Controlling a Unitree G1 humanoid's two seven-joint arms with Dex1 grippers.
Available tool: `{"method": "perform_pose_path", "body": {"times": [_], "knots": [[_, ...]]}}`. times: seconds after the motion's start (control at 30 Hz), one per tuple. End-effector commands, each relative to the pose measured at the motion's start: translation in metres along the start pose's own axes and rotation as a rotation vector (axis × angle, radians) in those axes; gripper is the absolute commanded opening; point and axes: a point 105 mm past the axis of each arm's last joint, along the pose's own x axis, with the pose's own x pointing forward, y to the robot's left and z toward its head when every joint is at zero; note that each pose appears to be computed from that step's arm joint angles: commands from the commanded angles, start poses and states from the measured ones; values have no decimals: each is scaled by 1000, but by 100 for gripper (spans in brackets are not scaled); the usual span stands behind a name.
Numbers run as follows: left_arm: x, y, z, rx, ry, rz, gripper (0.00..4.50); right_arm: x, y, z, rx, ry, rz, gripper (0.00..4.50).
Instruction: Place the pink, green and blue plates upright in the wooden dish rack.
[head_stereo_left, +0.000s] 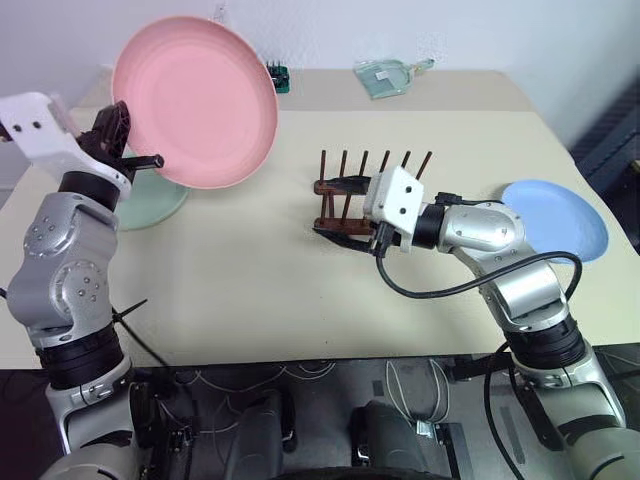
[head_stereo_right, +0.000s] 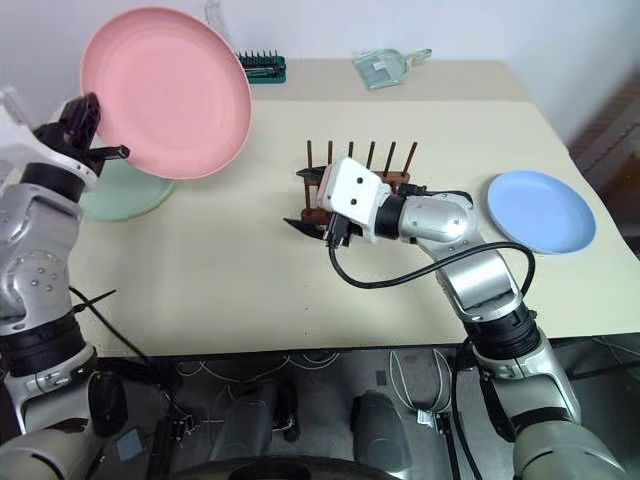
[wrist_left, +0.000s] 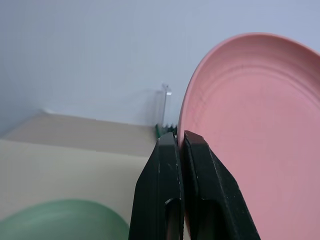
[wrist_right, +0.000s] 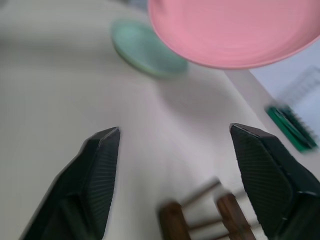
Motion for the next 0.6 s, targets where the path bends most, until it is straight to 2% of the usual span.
{"method": "perform_pose_path", "body": {"times": [0.03,0.2,0.3,0.53,0.57,0.6], "knots": [[16,-37,22,36,-77,-54,0,21,-22,18,-228,-9,-97,326],[26,-74,24,31,-67,-135,0,39,-37,16,-421,21,-181,326],[24,-97,21,22,-49,-205,0,49,-36,21,-468,-3,-198,326],[22,-111,19,2,-37,-258,0,62,-27,11,-560,23,-170,326],[22,-110,19,-10,-34,-257,0,63,-28,8,-574,34,-171,275],[23,-108,18,-19,-29,-254,0,63,-29,6,-581,41,-172,244]]}}
